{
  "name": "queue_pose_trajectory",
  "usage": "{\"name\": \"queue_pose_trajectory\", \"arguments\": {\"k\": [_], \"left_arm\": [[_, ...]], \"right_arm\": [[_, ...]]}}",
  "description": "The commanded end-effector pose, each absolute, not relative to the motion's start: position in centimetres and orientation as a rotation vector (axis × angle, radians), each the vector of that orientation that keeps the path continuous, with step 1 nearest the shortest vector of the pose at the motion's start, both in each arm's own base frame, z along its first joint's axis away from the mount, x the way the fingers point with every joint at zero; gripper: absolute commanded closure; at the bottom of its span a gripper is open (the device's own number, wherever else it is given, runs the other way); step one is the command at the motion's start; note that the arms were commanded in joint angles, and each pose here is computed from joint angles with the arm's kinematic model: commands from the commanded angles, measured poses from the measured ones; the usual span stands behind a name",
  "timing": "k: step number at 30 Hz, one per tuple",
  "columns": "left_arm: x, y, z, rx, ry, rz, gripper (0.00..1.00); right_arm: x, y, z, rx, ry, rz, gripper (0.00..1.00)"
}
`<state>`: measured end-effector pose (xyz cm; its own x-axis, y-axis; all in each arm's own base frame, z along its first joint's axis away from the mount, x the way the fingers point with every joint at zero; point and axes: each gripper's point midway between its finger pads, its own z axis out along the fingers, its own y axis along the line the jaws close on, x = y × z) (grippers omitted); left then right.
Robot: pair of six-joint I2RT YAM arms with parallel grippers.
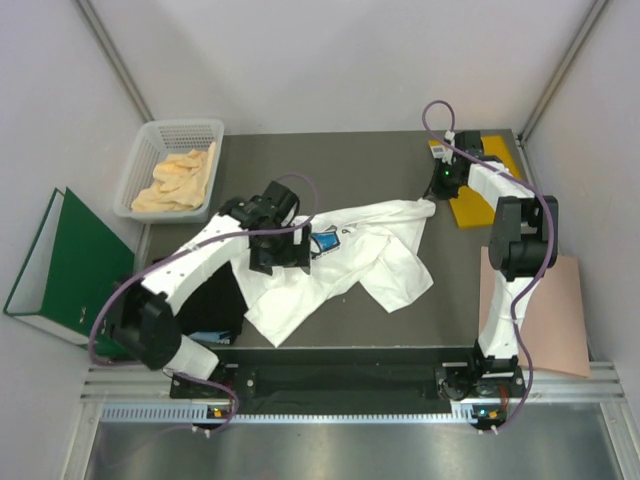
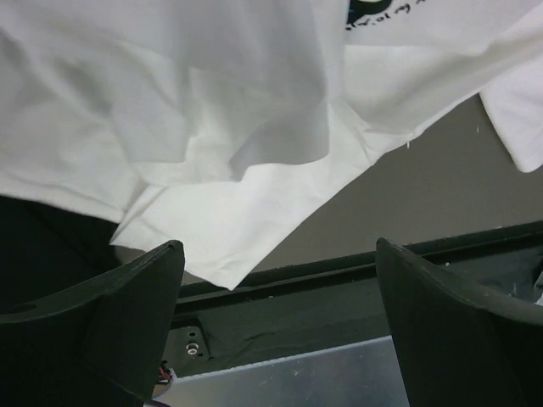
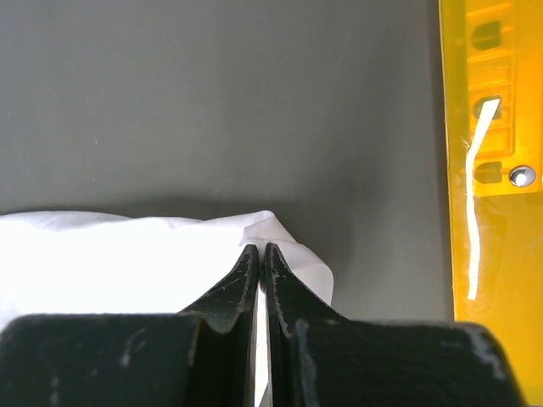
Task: Fold and stack the t-shirts
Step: Flatten out the tshirt
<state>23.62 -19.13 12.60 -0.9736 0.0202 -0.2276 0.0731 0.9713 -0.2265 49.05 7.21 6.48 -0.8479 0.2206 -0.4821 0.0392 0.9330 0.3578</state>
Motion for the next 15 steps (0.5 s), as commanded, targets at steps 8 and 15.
{"name": "queue_pose_trajectory", "arguments": {"k": [8, 15], "left_arm": [[23.6, -13.1, 13.5, -0.314, 2.667, -0.254, 0.06], [25.1, -12.9, 10.0, -0.429, 2.729, -0.446, 0.12]], "right_arm": [[49.9, 8.5, 7.6, 0.144, 2.511, 0.498, 0.99], [50.1, 8.6, 7.9, 0.131, 2.511, 0.5, 0.99]]}}
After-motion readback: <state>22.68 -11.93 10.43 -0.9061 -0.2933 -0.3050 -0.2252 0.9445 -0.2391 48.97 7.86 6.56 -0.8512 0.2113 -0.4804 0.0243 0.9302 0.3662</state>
